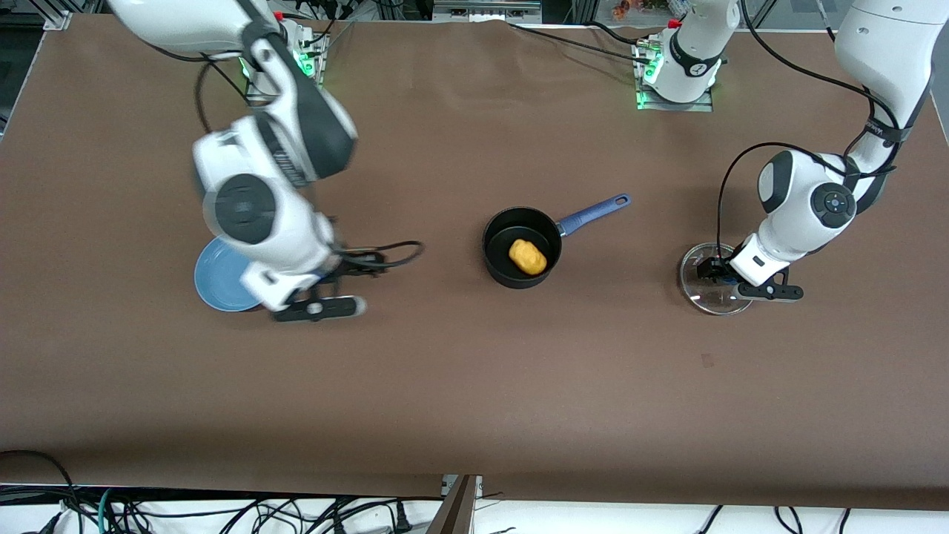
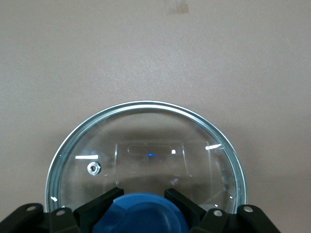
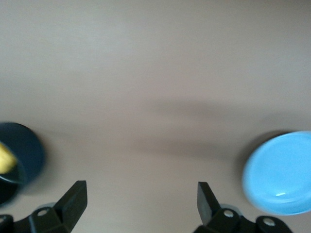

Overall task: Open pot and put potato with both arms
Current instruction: 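Lower the potato into the saucepan and open the right gripper, then set the lid on the table with the left gripper while the right gripper withdraws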

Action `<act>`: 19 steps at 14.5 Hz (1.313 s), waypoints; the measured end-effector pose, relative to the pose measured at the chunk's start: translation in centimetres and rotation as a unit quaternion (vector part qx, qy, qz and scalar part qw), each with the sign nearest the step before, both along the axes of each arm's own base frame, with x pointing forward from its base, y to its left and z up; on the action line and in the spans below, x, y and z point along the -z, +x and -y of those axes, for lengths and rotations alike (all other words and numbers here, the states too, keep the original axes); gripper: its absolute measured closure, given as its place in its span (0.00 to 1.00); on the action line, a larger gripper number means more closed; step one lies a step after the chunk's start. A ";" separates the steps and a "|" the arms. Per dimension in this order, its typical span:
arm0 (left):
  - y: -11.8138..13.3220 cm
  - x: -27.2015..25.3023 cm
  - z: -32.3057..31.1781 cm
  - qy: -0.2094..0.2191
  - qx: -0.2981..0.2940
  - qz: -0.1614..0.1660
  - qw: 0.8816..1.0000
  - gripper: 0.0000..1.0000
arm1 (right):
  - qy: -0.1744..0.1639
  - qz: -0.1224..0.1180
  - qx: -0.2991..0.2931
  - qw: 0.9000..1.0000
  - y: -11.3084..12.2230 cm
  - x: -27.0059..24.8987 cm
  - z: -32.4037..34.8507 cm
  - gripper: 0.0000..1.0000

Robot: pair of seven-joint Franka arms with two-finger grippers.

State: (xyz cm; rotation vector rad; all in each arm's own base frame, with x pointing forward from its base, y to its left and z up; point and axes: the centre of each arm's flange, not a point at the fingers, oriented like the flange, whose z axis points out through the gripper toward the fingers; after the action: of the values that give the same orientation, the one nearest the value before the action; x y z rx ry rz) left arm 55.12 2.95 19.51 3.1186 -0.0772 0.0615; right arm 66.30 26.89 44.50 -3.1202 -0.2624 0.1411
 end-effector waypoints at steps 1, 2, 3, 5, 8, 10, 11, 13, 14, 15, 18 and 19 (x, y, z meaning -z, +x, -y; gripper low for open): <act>-0.1 0.2 -0.2 0.005 0.007 -0.001 1.000 0.55 | 0.001 0.005 -0.016 1.000 0.9 -1.0 3.1 0.00; -0.1 0.3 -0.4 0.008 0.010 0.000 1.000 0.54 | 0.003 0.012 -0.025 1.000 1.7 -2.1 6.4 0.00; -0.1 0.3 -0.8 0.010 0.010 0.001 1.000 0.47 | 0.004 0.018 -0.029 0.999 2.3 -3.4 9.8 0.00; 0.1 0.1 -0.9 0.011 0.009 0.004 1.000 0.28 | 0.003 0.030 -0.035 0.999 2.3 -6.3 15.3 0.00; 0.3 -0.1 -1.0 0.012 0.008 0.007 1.000 0.20 | -0.013 0.043 -0.021 0.999 0.1 -10.6 19.0 0.00; 0.6 -0.5 -1.1 0.013 0.008 0.012 1.000 0.20 | -0.025 0.044 -0.020 0.999 -2.3 -12.5 19.2 0.00; 0.8 -0.9 -1.2 0.014 0.007 0.016 1.000 0.20 | -0.030 0.043 -0.018 0.998 -3.4 -13.2 19.5 0.00; 1.5 -2.5 -1.3 0.020 0.000 0.030 0.999 0.20 | -0.040 0.049 0.000 0.998 -4.8 -14.7 21.6 0.00; 1.9 -3.7 -1.4 0.025 -0.003 0.033 0.999 0.20 | -0.044 0.052 0.007 0.998 -5.4 -15.5 22.5 0.00; 2.2 -5.0 -1.4 0.032 -0.006 0.031 0.999 0.20 | -0.047 0.052 0.010 0.998 -6.1 -16.1 23.1 0.00; 3.8 -9.6 -0.3 0.051 -0.007 0.012 0.999 0.20 | -0.052 0.027 0.021 0.998 -7.9 -15.3 23.0 0.00; 4.4 -11.3 0.2 0.053 -0.015 0.005 0.998 0.20 | -0.051 0.016 0.041 0.998 -8.3 -14.8 22.9 0.00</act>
State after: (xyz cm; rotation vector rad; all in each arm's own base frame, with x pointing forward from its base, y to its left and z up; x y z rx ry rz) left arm 59.55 2.74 30.82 3.2255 -0.0342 0.0766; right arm 58.04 3.99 59.31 -3.2311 -0.1307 0.1067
